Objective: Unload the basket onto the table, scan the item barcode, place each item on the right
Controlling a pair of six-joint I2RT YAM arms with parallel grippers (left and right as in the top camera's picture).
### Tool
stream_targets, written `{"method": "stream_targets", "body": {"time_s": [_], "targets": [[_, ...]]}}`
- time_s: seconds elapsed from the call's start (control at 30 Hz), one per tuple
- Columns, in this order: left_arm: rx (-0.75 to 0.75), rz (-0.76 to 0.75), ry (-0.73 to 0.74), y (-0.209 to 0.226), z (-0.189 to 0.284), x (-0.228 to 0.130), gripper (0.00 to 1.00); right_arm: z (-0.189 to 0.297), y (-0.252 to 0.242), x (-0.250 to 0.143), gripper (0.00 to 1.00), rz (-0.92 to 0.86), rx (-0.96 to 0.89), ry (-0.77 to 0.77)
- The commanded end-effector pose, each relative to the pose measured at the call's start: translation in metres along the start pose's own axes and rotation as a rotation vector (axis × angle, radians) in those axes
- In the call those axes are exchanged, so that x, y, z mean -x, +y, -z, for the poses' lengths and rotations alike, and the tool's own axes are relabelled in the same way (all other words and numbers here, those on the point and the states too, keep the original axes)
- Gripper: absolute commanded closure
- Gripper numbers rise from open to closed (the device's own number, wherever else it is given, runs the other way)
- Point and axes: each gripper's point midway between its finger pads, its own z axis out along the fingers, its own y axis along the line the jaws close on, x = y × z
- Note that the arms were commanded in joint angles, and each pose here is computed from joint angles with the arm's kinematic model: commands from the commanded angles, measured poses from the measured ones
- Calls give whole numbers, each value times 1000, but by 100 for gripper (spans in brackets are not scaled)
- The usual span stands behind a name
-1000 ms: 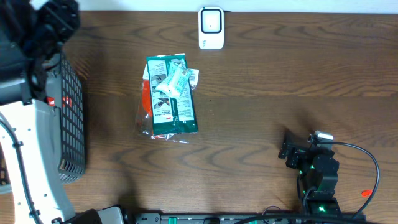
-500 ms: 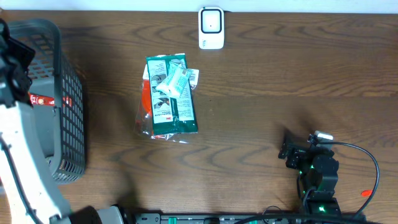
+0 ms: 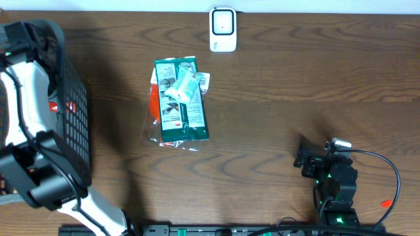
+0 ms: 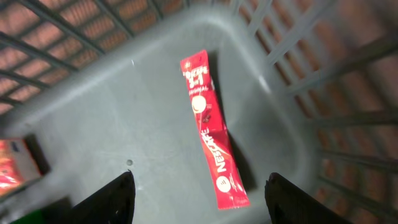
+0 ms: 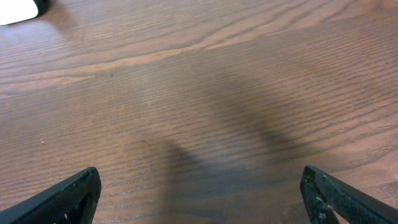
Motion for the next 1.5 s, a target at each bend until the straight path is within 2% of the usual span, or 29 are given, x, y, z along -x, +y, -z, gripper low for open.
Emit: {"method": "stream_targets", "body": {"time_s": [0.0, 0.5, 0.83, 0.97, 1.2, 1.47], "targets": [[40, 33, 10, 4, -12, -4, 33, 0, -2, -2, 1, -9, -9, 4], [135, -5, 82, 10, -59, -31, 33, 0, -2, -2, 1, -9, -10, 6], [140, 11, 86, 9, -67, -34, 32, 0, -2, -3, 1, -9, -10, 9], [119, 85, 115, 11, -71, -35, 32, 0, -2, -3, 1, -9, -10, 10], [-44, 297, 262, 12, -81, -32, 32, 0, -2, -4, 1, -9, -11, 14], [-22, 316, 253, 43, -90, -16, 32, 0, -2, -6, 1, -8, -13, 21]]}}
